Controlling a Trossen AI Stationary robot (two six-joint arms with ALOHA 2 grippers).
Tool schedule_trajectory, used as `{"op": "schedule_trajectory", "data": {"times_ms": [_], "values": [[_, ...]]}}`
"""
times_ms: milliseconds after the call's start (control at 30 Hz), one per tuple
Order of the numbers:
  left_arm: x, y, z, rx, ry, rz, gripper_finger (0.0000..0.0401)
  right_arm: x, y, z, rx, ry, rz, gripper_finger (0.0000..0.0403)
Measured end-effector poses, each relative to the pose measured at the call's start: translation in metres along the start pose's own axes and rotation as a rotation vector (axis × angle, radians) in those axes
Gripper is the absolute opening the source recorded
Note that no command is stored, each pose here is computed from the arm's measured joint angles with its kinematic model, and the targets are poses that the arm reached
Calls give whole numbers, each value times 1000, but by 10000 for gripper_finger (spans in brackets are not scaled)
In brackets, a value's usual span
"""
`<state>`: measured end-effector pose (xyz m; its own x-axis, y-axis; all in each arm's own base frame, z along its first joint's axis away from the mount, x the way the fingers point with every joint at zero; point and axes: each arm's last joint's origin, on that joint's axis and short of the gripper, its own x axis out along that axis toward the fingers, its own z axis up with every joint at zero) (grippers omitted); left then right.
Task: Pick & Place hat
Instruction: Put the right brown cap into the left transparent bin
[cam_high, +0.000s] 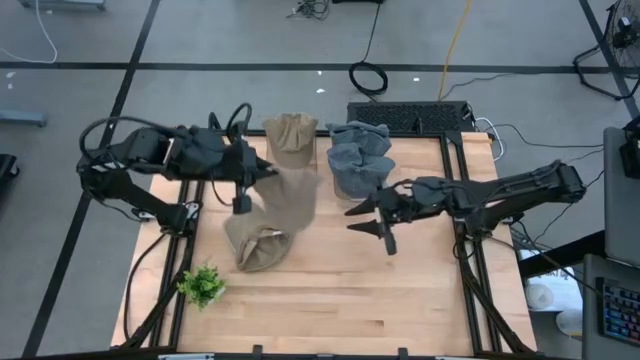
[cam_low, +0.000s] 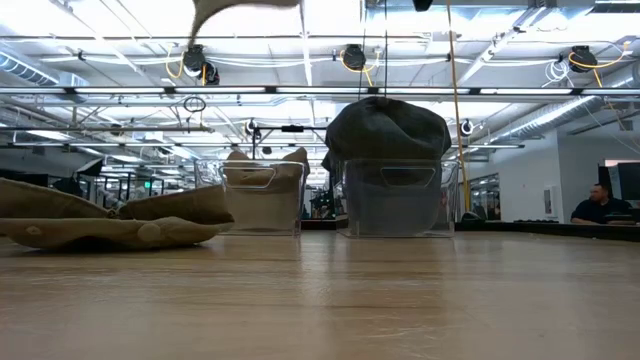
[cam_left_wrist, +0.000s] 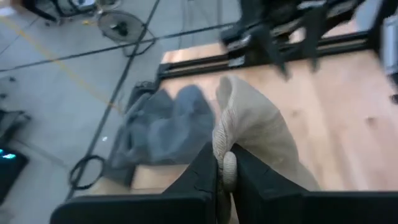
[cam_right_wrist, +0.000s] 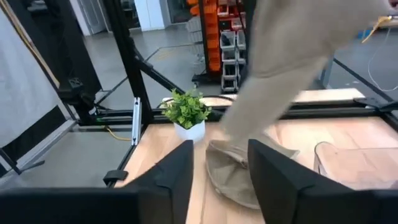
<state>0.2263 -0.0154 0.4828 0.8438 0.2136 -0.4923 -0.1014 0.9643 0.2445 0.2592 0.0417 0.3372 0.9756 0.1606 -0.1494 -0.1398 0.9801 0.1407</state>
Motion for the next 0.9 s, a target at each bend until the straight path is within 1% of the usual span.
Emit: {"op": "schedule_trajectory", "data": {"times_ms": [67, 167, 333, 533, 633, 800, 900], "values": [[-4, 7, 0, 20, 34, 25, 22, -8, 3, 6, -7, -31, 15, 152], [-1, 16, 2, 73, 88, 95, 22, -19, 8, 15, -32, -91, 40, 162], [20, 32, -1, 171, 205, 158, 22, -34, 16, 31, -62, -227, 74, 162], [50, 56, -16, 176, 382, 210, 22, -44, 19, 46, -60, -372, 97, 161], [62, 67, -22, 183, 435, 227, 22, -47, 19, 48, -60, -392, 100, 161], [81, 85, -33, 149, 469, 199, 22, -46, 19, 47, -79, -385, 93, 158], [94, 92, -38, 144, 412, 173, 22, -46, 19, 47, -103, -386, 87, 160]]}}
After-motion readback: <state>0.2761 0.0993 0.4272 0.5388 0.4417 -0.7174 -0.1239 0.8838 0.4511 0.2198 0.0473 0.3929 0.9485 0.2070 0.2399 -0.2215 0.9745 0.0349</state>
